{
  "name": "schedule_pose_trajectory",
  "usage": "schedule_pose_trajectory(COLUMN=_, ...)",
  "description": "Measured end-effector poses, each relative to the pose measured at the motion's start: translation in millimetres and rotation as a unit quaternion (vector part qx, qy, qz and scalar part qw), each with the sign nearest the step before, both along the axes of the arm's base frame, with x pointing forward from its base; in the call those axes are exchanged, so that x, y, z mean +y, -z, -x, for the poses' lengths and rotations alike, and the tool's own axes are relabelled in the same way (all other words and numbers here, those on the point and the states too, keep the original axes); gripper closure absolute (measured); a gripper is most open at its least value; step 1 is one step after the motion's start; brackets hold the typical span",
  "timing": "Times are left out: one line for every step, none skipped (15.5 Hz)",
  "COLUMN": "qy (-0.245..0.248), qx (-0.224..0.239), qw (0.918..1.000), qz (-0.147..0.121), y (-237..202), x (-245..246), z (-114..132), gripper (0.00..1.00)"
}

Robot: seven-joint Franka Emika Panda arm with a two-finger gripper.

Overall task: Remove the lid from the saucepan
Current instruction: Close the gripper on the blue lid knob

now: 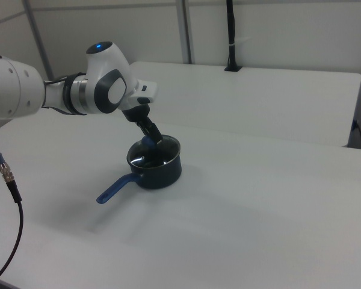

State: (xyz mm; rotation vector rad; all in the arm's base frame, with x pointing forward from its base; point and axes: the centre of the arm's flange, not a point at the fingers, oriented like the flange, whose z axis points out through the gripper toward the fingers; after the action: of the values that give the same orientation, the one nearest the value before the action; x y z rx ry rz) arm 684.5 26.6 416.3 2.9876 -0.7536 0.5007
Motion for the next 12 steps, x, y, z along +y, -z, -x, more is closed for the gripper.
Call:
schedule_pose_trajectory(qy=-0.002, qx=0.000, qw=1.0000, qz=0.003, y=1.6, x=0.6, z=-0.6, gripper=0.03)
schedule_pose_trajectory(qy=-0.005, qx=0.001, qw=1.0000, qz=0.008, y=2.5, x=1.4, z=-1.0, gripper=0.11)
schedule_pose_trajectory(qy=-0.006, qx=0.000, qw=0.9999, qz=0.013, y=2.9, x=2.2, z=-1.3, gripper=0.17)
schedule_pose_trajectory(qy=-0.007, qx=0.000, qw=0.9998, qz=0.016, y=2.9, x=2.6, z=-1.5, gripper=0.17)
schedule_pose_trajectory(qy=-0.007, qx=-0.001, qw=0.9998, qz=0.017, y=2.8, x=2.8, z=-1.6, gripper=0.26)
schedule_pose_trajectory(qy=-0.007, qx=-0.001, qw=0.9998, qz=0.017, y=2.0, x=3.0, z=-1.9, gripper=0.34)
schedule_pose_trajectory(qy=-0.007, qx=-0.001, qw=0.9998, qz=0.017, y=2.0, x=2.9, z=-1.9, gripper=0.34)
schedule_pose_trajectory(qy=-0.007, qx=-0.001, qw=0.9998, qz=0.017, y=2.1, x=2.9, z=-1.9, gripper=0.34)
schedule_pose_trajectory(qy=-0.007, qx=-0.002, qw=0.9998, qz=0.017, y=2.0, x=2.9, z=-2.0, gripper=0.34)
schedule_pose_trajectory(qy=-0.007, qx=-0.002, qw=0.9998, qz=0.017, y=1.6, x=2.9, z=-2.1, gripper=0.34)
schedule_pose_trajectory(qy=-0.007, qx=-0.003, qw=0.9998, qz=0.017, y=0.6, x=2.9, z=-2.4, gripper=0.34)
schedule_pose_trajectory(qy=-0.007, qx=-0.005, qw=0.9998, qz=0.017, y=-1.5, x=2.9, z=-2.9, gripper=0.34)
